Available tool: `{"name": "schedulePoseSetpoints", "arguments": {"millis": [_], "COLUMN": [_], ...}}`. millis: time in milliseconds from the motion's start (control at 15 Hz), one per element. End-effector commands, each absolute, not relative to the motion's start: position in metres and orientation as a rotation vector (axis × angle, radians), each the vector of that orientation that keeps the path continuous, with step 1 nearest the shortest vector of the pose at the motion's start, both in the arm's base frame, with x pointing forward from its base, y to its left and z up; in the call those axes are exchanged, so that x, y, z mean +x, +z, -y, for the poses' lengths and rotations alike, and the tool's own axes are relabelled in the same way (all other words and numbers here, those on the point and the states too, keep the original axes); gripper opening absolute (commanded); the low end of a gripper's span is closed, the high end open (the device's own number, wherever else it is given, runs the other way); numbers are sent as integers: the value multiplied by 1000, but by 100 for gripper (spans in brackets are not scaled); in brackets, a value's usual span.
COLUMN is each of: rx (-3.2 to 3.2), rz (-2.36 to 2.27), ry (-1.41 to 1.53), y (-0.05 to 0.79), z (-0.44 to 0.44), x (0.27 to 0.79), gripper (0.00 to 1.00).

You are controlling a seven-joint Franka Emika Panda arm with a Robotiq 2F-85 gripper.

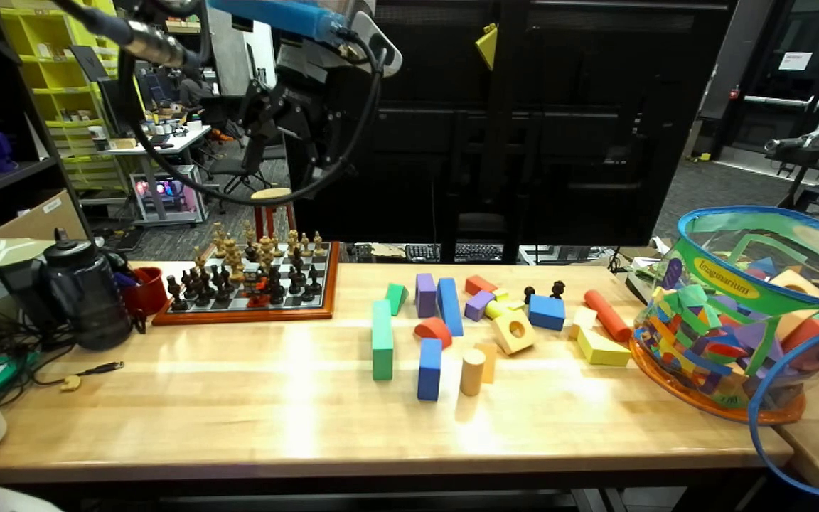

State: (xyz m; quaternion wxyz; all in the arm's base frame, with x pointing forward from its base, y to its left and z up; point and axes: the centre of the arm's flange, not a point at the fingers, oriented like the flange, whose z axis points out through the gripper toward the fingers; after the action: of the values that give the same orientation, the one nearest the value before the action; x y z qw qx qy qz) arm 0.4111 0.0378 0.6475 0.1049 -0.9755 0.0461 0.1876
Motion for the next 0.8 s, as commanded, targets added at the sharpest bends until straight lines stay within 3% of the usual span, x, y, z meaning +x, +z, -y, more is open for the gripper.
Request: {"name": "schedulePoseSetpoints", "arguments": {"millis": [0,733], "rx": [-2862,-2879], "rz": [-183,-126], "ry": [484,-10], "y": [638,644], "z": [-17,17], "x": [430,479], "gripper": [100,100]}}
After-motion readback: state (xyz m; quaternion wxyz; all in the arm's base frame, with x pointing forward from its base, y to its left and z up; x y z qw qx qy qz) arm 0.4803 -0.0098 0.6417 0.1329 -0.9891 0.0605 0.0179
